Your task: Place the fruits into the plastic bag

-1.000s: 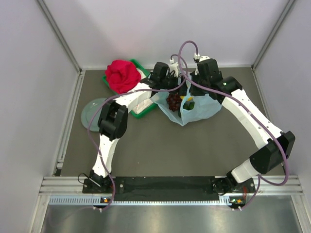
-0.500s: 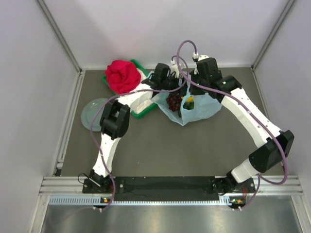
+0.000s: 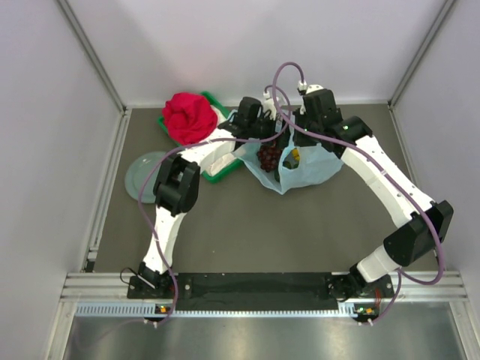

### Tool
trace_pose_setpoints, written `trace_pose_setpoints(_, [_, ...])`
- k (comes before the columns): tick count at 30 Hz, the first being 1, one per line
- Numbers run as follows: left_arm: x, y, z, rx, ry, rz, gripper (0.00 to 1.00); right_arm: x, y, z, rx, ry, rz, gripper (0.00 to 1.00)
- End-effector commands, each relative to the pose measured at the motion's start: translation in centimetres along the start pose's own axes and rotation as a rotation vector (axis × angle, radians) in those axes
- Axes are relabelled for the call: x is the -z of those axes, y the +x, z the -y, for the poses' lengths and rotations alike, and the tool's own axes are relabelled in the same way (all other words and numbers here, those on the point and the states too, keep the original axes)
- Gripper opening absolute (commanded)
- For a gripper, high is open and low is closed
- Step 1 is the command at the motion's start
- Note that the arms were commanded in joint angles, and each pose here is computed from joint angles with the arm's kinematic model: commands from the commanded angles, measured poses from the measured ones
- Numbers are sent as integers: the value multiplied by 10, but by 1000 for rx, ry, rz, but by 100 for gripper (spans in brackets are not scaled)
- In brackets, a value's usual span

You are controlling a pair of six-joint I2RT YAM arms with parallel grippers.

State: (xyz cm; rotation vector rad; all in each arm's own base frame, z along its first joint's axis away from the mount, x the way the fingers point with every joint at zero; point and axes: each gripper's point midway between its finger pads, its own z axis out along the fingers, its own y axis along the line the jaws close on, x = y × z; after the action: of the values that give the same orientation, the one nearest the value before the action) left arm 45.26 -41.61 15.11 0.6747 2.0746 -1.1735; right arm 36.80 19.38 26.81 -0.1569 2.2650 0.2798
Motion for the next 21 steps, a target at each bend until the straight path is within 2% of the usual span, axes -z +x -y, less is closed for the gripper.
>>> trace_pose_setpoints(1, [26,-42,31,-100,33,91,99,6,-24,4,-29,29,65,0])
trace_pose_setpoints(15, [69,-27,68,-151,93,71,99,2,-25,9,-75,67,68,0])
trace_pose_setpoints(21, [91,-18,75,-186,58,60,99,3,-25,8,-100,65,77,0])
